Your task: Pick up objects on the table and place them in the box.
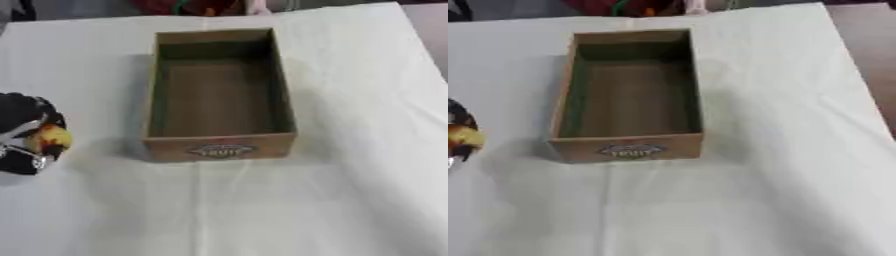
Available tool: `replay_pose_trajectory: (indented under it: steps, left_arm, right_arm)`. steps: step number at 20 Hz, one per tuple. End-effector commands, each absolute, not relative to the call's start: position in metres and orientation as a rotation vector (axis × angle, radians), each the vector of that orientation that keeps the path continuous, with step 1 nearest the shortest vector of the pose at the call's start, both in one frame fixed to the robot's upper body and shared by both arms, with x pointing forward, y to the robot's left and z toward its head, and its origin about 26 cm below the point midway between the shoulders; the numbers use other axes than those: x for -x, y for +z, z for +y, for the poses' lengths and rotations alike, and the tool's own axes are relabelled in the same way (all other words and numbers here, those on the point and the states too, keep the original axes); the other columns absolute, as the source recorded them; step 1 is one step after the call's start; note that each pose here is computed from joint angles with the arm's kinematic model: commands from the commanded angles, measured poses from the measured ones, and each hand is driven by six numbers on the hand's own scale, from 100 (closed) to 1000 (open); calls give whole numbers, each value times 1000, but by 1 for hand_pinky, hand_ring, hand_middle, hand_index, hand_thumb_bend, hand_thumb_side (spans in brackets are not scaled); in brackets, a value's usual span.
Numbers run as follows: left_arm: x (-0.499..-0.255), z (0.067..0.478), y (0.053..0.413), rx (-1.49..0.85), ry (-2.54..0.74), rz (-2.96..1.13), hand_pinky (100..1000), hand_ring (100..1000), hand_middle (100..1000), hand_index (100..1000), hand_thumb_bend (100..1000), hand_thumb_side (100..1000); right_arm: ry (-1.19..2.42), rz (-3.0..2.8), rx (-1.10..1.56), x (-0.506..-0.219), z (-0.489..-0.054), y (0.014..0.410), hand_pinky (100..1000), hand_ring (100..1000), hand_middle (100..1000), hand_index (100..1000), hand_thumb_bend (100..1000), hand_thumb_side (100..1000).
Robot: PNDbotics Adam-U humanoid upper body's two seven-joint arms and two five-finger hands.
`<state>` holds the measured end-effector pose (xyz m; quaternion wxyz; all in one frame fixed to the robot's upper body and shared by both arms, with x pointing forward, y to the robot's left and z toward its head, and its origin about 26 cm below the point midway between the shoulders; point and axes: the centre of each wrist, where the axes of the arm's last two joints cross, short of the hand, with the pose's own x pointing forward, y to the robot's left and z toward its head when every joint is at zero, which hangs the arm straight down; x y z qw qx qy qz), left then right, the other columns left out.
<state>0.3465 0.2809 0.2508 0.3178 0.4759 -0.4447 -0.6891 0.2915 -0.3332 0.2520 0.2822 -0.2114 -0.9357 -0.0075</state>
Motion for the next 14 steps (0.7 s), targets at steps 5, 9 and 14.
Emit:
replay_pose_trajectory:
  steps: [5,9,14]
  left_arm:
    - [-339,272,284,-1401,-1763,-1318,107,419,484,614,100,304]
    - [-323,236,316,-1504,-1731,-1618,111,415,476,609,100,324]
    - [-318,197,336,-1556,-1713,-1790,109,407,466,603,100,336]
  right_arm:
    - [9,-2536,542,-290,-330,261,589,519,621,803,100,776]
    - [20,-2545,513,-291,-328,264,589,519,621,803,100,776]
    - [25,-2558,480,-292,-324,266,589,520,621,803,100,777]
